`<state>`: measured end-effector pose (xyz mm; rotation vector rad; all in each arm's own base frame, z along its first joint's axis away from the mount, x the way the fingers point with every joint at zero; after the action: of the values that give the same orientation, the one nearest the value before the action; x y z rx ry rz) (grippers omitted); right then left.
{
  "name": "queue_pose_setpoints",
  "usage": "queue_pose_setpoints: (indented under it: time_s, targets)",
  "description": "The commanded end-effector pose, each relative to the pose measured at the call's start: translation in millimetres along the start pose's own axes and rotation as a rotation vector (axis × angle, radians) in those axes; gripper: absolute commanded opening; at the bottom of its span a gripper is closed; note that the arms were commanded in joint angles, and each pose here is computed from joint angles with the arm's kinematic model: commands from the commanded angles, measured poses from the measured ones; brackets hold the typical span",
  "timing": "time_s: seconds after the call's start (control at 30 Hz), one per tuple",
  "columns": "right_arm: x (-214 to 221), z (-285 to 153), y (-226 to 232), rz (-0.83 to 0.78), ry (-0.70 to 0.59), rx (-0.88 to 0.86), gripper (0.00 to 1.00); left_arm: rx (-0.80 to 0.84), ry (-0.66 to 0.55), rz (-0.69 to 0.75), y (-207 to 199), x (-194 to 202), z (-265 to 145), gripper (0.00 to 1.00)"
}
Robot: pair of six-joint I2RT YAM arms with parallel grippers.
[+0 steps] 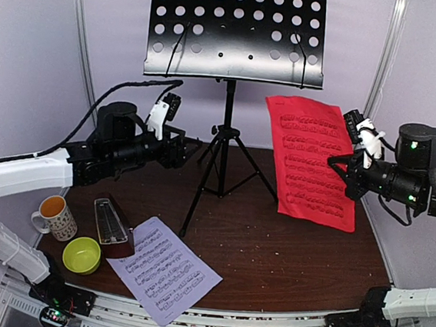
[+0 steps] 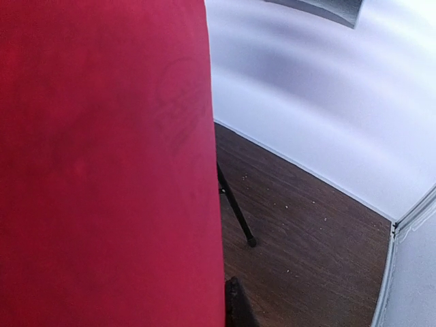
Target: Set up the instrument practice props
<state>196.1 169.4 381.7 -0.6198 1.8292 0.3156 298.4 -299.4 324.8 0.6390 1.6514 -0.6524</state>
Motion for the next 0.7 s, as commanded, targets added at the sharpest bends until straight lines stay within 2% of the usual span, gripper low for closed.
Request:
queue_pose_setpoints:
  time_s: [0.0, 0.17, 0.3, 0.67]
  targets:
    - [-10.7, -14.5, -10.7, 0.098, -0.084, 0.003, 0.0, 0.009, -0.121, -0.041, 10.3, -27.8, 31.7, 0.7]
    - [-9.0, -18.9, -14.0, 0.116, -0.09, 0.007, 0.0, 0.032, -0.19, -0.003, 9.8, -33.9, 60.9, 0.75]
    - [-9.1, -21.4, -15.0, 0.129, -0.098, 0.006, 0.0, 0.016, -0.302, 0.043, 12.8, -41.7, 69.0, 0.75]
    - [-4.9, -20.2, -14.8, 0.143, -0.099, 0.005, 0.0, 0.017, -0.393, 0.113, 12.9, -57.7, 104.0, 0.71]
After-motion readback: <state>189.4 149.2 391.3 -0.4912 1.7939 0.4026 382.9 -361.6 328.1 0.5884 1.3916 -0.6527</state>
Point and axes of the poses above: each gripper's point midway between its finger pads, its own z axis out along the fingers, its own y axis along the line the jaws close on, x = y × z, the point moved 3 cm from there along -z, back along the fingers, and after that the axes turned 3 degrees about z, right-handed, at the moved point
